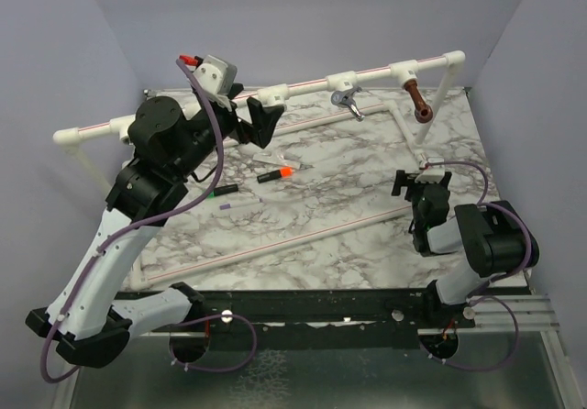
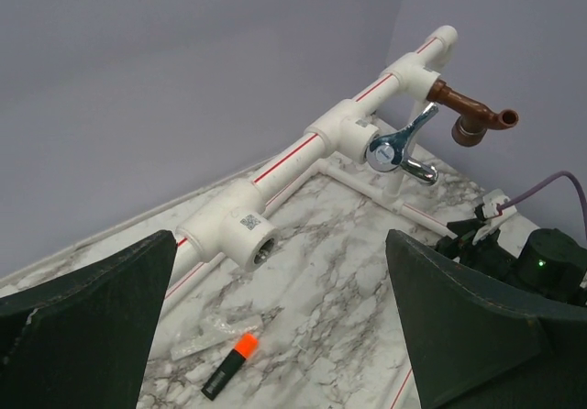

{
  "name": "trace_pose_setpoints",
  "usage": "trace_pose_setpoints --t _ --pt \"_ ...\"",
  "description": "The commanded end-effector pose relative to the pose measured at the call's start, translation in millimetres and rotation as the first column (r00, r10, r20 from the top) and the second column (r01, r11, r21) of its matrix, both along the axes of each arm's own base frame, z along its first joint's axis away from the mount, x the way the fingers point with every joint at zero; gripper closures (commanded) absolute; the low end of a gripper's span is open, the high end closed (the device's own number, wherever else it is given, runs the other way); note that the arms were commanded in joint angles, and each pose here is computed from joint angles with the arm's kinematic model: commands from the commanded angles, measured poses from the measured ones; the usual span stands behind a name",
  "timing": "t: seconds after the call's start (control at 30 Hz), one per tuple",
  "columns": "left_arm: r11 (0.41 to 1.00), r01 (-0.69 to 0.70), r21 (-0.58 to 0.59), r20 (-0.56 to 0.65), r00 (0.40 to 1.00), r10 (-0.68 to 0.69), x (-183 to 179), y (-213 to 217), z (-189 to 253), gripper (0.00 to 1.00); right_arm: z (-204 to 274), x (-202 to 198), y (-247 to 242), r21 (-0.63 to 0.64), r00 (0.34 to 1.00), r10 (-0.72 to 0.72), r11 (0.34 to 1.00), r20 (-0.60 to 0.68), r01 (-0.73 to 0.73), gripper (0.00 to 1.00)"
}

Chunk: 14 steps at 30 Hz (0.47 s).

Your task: Install the water faucets

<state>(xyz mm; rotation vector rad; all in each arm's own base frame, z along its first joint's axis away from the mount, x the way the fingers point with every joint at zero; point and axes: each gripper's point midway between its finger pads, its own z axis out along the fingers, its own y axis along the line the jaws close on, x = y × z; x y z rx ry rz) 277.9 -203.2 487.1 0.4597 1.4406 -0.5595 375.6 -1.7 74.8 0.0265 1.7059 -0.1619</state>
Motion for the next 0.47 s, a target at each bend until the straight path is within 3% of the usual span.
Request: trace_pose_setpoints --t 0.0,0.2,0.43 --pt "0.999 -0.047 -0.006 0.029 0.998 0.047 -5 13 5 0.03 13 7 9 0.008 0.997 0.060 0.998 0.049 -0.060 0.00" --pt "0.993 -0.096 -0.068 0.062 0.993 0.101 -18 32 16 0.03 11 7 7 0.009 0.998 0.047 0.999 0.050 -0.048 0.00" --pt "0.995 -0.048 -0.092 0.103 0.993 0.057 -39 37 21 0.02 9 11 8 0.024 0.997 0.070 0.997 0.030 -0.071 0.00"
